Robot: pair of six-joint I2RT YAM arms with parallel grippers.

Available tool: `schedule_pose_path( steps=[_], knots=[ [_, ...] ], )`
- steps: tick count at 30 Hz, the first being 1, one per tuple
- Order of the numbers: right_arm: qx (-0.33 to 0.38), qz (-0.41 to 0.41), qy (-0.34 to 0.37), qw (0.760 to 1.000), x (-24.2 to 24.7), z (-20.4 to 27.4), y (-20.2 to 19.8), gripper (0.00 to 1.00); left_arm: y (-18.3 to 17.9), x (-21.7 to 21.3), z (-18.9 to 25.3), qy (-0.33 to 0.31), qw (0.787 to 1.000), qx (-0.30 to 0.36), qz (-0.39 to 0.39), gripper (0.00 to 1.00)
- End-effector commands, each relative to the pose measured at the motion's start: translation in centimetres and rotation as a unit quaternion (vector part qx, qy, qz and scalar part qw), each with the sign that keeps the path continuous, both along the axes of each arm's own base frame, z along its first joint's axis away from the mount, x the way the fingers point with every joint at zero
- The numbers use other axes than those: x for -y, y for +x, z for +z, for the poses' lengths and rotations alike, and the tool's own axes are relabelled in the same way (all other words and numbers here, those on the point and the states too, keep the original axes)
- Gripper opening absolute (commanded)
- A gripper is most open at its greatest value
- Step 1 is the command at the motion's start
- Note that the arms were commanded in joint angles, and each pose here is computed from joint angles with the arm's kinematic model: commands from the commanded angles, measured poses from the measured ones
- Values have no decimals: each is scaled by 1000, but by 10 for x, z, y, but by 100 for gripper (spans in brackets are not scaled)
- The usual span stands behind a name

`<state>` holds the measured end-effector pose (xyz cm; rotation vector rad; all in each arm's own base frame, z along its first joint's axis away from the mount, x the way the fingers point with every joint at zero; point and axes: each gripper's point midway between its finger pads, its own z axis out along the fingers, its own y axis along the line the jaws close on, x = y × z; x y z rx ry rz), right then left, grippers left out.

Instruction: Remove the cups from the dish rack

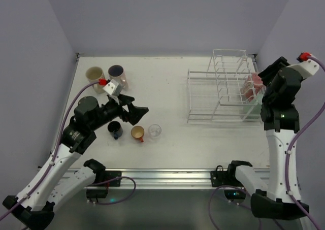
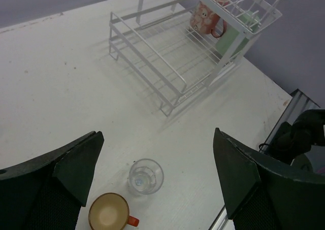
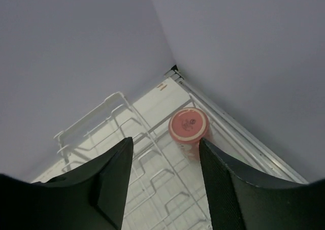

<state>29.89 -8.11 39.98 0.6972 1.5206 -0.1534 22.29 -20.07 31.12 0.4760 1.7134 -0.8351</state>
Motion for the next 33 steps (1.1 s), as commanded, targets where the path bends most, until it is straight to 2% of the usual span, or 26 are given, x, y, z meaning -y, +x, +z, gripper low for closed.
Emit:
schedule_pose_path(
  steps=[1,5,7,10,12,21,26,33],
  knots=[
    [-14,26,43,999,9,-9,24,60,-17,9,7,-29,998,40,-43,97],
    [-77,-3,84,993,38,-60,55,72,-29,17,-6,5,998,46,-46,97],
    [-88,11,112,990,42,-73,67,77,-41,23,-6,5,997,54,-63,98],
    [-107,9,133,985,52,-91,81,87,-47,26,-11,18,996,58,-66,98],
    [-123,-3,137,983,59,-102,90,98,-48,25,-12,21,996,57,-58,98],
    [-181,-11,179,967,76,-153,134,99,-65,33,-12,24,994,63,-81,99],
    [-183,-21,201,962,79,-165,147,99,-67,31,-11,23,994,68,-77,100],
    [-221,-16,216,951,79,-188,156,99,-66,31,-12,27,995,68,-73,100]
  ],
)
